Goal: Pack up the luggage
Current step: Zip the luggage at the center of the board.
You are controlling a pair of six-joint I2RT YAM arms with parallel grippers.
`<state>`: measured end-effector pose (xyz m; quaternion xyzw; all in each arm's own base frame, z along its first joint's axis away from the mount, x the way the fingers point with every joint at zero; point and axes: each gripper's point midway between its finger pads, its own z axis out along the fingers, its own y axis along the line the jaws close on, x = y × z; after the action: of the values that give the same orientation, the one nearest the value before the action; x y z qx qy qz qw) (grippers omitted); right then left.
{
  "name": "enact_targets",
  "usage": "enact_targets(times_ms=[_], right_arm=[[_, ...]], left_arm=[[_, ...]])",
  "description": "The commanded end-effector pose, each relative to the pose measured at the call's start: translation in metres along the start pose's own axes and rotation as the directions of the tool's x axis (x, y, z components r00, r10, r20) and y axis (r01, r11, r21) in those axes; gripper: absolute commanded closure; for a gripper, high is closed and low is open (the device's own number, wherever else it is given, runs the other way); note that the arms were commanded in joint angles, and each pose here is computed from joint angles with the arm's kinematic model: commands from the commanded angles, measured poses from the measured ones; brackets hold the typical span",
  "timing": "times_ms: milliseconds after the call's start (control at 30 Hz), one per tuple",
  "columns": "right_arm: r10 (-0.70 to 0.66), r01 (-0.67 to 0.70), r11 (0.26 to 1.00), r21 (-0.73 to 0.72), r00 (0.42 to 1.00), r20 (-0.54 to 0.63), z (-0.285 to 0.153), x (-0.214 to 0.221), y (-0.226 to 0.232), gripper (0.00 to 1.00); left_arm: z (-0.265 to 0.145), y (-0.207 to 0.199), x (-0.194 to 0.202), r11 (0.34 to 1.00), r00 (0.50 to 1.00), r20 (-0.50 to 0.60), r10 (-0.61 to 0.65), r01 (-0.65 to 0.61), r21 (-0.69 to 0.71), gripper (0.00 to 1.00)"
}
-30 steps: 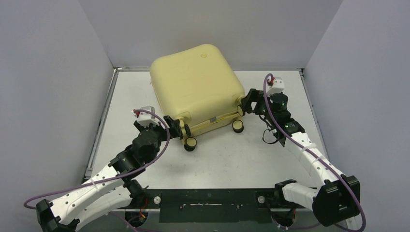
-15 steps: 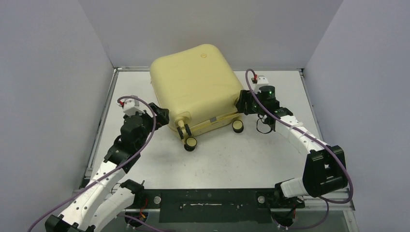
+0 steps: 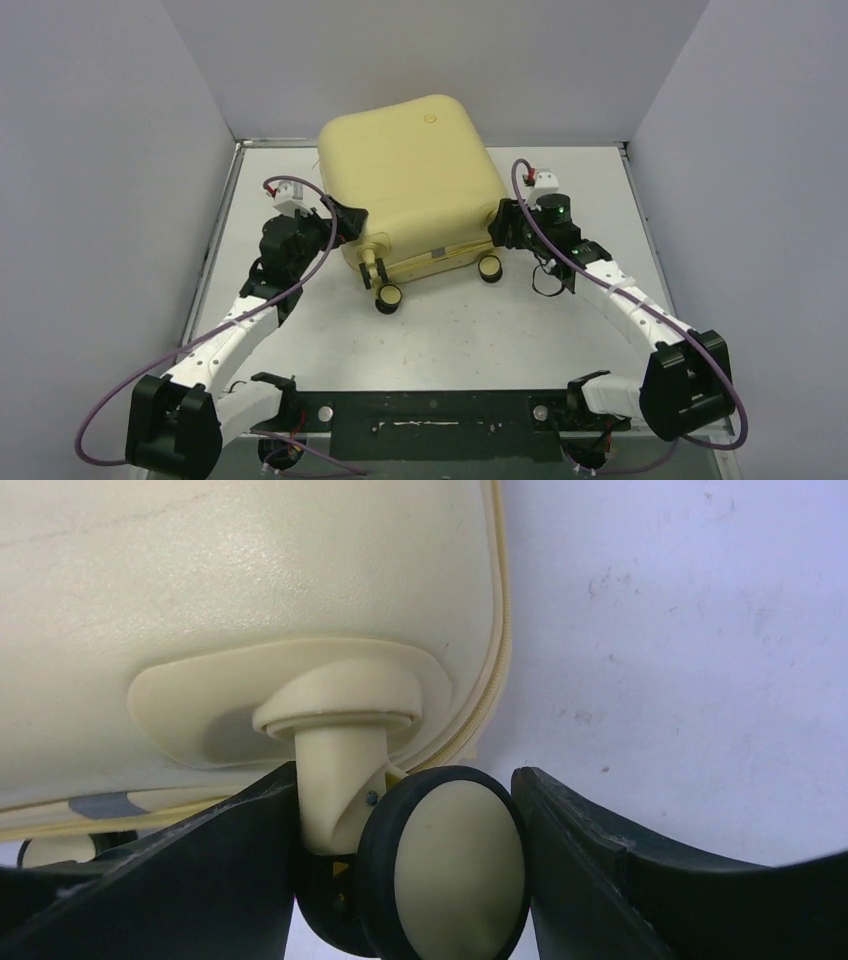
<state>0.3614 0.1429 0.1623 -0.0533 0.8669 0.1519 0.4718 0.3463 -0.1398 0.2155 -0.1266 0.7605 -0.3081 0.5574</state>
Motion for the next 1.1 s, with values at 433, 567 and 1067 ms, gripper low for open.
enact_targets(times_ms=[433,567,1067], right_arm=[[0.153,-0.143,0.988,-0.065,0.971,0.185,-0.085,-0.042,0.026,1.00],[0.155,-0.140,0.987,-0.076,0.951,0.267,-0.106,-0.078,0.031,1.00],[0.171,-0.178,0.984,0.008,0.954,0.247,-0.097,-0.051,0.008,1.00]], left_arm=[[0.040,-0.046,-0.001,0.981,0.995,-0.038,0.095,-0.087,0.172,0.03],[0.004,0.004,-0.034,0.998,0.991,0.124,0.058,-0.057,-0.015,0.03],[-0.064,0.048,0.047,0.992,0.994,-0.022,-0.111,0.109,-0.063,0.03]])
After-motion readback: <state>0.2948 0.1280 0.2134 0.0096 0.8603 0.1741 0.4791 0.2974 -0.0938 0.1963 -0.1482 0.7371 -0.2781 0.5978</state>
